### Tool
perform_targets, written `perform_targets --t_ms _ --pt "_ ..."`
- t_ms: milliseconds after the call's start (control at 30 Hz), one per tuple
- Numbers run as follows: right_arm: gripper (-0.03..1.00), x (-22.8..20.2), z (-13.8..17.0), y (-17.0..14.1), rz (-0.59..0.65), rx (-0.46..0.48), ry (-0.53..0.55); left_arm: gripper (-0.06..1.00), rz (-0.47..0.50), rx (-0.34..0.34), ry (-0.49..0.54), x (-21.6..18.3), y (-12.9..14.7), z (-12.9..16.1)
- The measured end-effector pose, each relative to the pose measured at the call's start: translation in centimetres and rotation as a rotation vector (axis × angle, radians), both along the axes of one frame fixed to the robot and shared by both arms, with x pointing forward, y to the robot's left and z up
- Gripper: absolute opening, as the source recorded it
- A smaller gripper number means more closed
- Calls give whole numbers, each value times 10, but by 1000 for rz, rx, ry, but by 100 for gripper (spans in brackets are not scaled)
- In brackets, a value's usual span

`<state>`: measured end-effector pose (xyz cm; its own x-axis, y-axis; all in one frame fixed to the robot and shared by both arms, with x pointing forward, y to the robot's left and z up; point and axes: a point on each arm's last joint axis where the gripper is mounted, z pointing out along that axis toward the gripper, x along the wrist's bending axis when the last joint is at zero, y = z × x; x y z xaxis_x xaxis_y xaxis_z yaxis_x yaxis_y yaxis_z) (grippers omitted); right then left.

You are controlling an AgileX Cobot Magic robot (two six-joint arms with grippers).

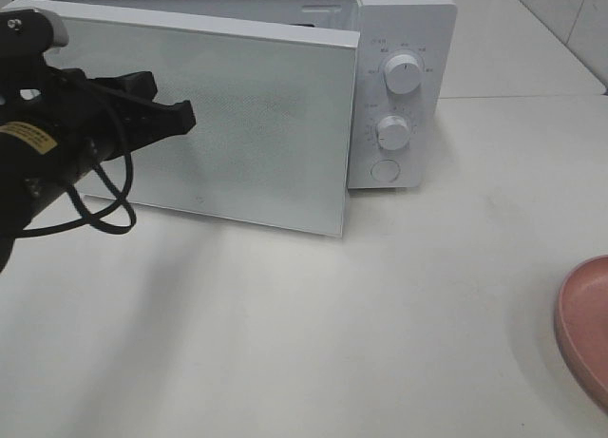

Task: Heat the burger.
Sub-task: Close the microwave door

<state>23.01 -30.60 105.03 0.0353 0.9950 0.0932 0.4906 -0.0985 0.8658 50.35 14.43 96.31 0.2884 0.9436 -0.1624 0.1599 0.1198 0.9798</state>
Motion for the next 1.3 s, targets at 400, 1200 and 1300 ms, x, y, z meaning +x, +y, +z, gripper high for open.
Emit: perform_targets --t_ms 400,1200,1300 --pt "75 0 0 0 0 0 0 0 21 -12 -27 36 -43 -5" --pt "75 0 0 0 1 1 0 0 -88 49 27 65 -96 -14" --pt "75 0 0 0 1 1 0 0 -78 30 72 59 -96 -13"
